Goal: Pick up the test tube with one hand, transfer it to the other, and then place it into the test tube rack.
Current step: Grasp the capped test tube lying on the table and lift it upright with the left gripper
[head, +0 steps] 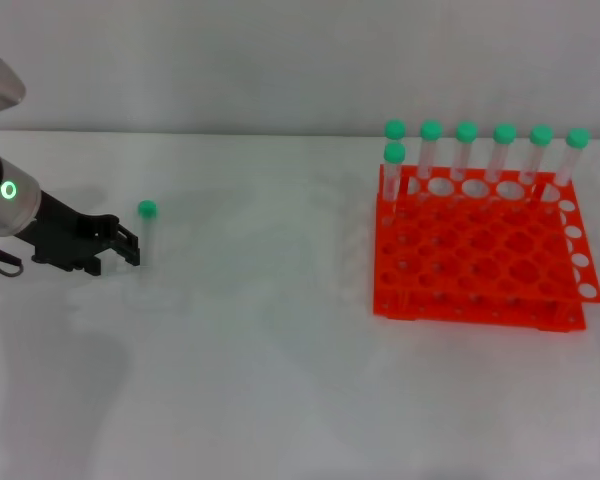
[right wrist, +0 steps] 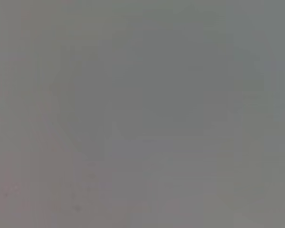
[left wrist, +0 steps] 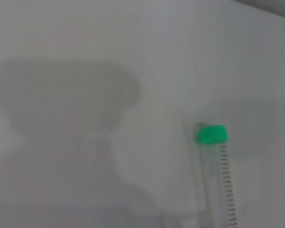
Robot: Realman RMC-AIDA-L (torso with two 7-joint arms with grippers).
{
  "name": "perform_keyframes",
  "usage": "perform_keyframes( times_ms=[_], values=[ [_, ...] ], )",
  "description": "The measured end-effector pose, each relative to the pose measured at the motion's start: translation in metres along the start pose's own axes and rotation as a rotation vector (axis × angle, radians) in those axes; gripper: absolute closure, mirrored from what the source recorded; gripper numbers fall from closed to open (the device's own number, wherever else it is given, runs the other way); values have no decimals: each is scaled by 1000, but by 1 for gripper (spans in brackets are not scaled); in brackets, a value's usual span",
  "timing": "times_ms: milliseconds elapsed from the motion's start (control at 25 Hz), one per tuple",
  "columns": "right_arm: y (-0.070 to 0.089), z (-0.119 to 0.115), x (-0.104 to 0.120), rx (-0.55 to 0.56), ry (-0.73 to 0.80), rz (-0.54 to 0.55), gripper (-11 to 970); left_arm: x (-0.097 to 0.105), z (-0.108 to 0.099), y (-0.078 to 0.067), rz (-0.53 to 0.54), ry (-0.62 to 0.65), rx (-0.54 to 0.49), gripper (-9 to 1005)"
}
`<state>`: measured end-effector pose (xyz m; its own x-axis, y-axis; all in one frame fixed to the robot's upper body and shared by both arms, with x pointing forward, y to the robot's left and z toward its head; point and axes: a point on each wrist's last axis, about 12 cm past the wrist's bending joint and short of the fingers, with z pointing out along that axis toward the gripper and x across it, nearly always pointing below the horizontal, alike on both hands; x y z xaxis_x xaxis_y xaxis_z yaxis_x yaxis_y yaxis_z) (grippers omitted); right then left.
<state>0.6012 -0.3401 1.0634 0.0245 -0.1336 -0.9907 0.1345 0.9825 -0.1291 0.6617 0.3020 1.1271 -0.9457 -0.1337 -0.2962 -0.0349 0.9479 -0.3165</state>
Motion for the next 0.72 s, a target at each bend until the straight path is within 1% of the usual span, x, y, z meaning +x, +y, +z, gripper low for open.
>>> perform_keyframes(
  times_ms=[600, 720],
  values=[
    [-1, -1, 1, -4, 3, -5, 161, 2, 8, -9, -18, -17, 34, 443],
    [0, 0, 1, -10, 3, -9, 163, 4, 11, -13, -12, -7, 45, 447]
  ],
)
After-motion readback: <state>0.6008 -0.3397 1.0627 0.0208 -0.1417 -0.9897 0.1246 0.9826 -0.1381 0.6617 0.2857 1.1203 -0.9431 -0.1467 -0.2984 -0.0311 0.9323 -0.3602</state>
